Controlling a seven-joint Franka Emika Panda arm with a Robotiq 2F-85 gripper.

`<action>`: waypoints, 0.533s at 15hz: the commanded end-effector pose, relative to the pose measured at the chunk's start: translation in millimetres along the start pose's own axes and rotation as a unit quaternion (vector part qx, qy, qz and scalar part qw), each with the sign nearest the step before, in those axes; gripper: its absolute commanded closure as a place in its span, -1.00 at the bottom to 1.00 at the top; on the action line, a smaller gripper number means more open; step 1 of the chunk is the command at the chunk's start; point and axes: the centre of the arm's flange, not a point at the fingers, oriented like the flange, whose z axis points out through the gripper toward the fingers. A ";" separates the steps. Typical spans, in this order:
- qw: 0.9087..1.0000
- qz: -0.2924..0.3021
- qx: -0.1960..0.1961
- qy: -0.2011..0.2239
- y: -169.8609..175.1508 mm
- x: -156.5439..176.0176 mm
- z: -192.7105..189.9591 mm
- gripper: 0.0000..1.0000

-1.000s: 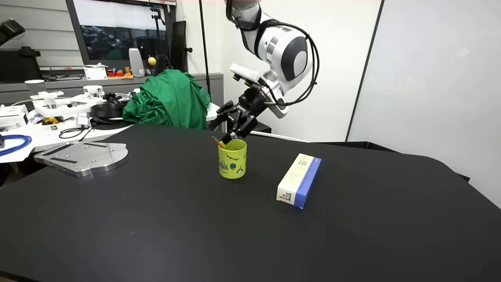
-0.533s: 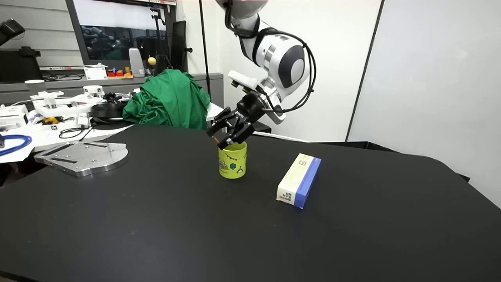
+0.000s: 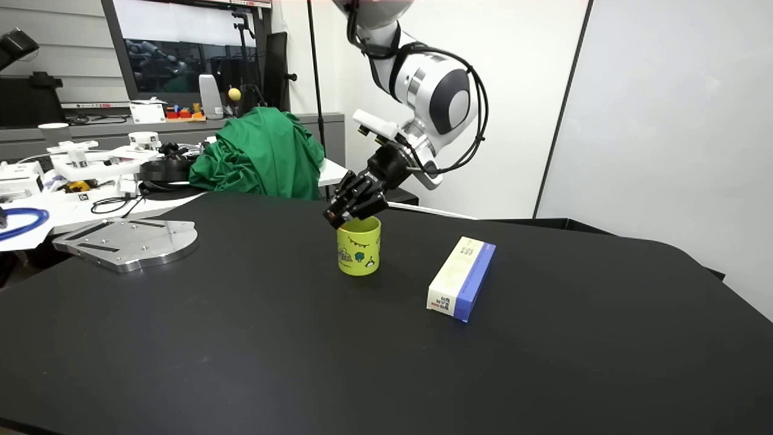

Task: Pick up the object from the table and put it in the yellow cup, and move it back to the table

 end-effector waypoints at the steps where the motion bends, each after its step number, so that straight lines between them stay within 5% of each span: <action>1: 1.000 0.003 -0.002 0.012 -7.8 -6.3 -12.2 0.94; 8: 1.000 -0.009 -0.001 -0.012 -14.4 -34.0 -23.9 0.95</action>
